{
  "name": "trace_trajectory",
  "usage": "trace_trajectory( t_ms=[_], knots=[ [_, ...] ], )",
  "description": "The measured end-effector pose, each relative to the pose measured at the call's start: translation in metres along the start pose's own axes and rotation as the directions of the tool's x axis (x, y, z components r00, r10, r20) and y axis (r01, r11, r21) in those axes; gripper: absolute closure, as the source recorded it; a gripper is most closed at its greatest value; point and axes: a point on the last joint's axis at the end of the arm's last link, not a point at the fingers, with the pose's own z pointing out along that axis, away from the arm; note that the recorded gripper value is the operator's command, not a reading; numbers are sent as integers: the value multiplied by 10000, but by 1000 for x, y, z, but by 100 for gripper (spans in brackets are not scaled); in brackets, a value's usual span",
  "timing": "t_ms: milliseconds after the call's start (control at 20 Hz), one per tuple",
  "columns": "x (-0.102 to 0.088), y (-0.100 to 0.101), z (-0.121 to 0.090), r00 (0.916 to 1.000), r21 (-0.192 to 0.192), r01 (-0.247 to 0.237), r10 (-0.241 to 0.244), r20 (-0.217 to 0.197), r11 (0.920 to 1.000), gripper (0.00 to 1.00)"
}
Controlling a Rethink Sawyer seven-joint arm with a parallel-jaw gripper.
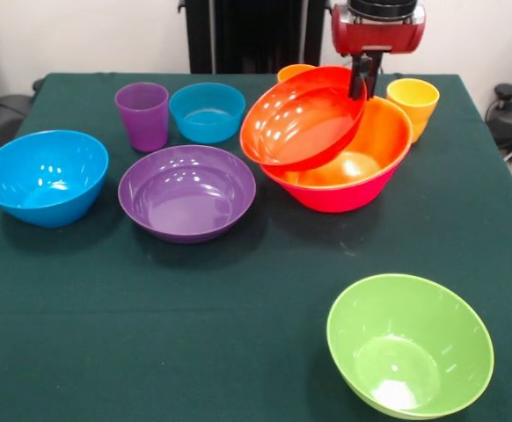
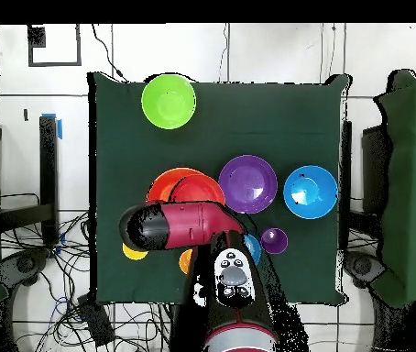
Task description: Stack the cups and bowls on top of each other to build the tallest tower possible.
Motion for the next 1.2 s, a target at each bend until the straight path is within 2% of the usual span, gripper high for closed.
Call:
trace_trajectory(
  t_ms=[400, 450, 1200],
  knots=[
    [-3, -3, 0, 9998, 43, -45, 44, 185, 10000, 100],
    [-4, -3, 0, 9997, 49, -52, 51, 242, 10000, 0],
    [-9, -3, 0, 9983, 30, -49, 47, 577, 10000, 0]
  ],
)
